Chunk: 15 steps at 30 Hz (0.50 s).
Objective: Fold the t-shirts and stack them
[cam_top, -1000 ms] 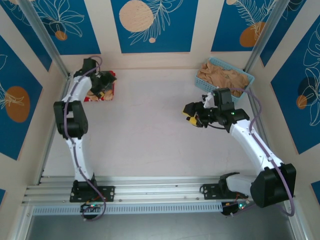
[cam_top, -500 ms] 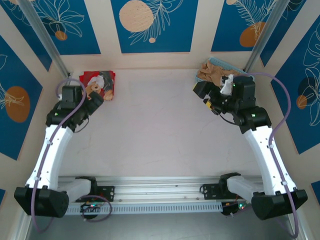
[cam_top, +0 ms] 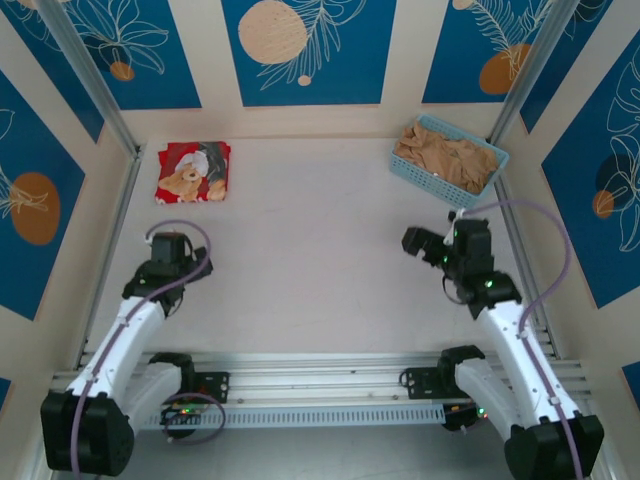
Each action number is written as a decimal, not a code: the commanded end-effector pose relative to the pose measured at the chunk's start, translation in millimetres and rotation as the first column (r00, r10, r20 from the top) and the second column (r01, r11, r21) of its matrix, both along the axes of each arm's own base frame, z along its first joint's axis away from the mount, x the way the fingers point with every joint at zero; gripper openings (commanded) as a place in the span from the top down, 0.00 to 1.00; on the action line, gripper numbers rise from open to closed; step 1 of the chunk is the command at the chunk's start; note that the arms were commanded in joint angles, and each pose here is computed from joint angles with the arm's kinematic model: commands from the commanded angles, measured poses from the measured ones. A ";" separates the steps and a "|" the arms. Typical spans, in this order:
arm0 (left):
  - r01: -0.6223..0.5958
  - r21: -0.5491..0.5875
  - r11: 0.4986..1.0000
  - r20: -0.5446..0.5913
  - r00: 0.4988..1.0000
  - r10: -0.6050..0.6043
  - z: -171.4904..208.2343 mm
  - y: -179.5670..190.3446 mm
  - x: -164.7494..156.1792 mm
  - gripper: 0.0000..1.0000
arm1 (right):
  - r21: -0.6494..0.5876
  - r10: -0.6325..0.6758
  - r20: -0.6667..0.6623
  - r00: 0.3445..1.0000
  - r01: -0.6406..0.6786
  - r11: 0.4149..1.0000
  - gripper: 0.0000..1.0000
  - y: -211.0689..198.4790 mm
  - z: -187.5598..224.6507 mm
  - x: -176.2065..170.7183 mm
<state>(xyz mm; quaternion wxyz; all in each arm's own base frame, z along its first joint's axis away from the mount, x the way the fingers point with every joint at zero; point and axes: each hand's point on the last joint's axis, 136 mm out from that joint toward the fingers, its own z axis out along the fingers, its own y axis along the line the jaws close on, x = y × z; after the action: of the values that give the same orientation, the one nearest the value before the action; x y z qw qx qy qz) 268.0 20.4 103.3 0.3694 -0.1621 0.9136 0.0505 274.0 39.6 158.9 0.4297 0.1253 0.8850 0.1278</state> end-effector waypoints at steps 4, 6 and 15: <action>0.140 0.147 0.979 0.284 0.942 -0.177 33.7 -11.8 75.2 0.00 | -0.207 0.015 0.300 0.954 0.050 0.977 0.00 -28.1 -10.9 34.9; 0.161 0.144 0.976 0.270 0.943 -0.195 19.8 -15.4 92.3 0.00 | -0.197 -0.002 0.248 0.969 0.053 0.979 0.01 -32.9 -30.8 39.2; 0.187 0.212 0.959 0.297 0.923 -0.245 -3.6 -11.0 131.0 0.00 | -0.173 0.046 0.284 0.958 0.004 0.985 0.01 -28.0 -39.8 98.3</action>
<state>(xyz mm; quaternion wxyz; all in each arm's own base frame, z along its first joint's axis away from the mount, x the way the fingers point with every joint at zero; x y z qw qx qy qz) 371.5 11.2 66.6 0.4625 -0.0488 0.8824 0.0713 336.6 6.6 73.5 0.4781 0.0856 0.8723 0.0568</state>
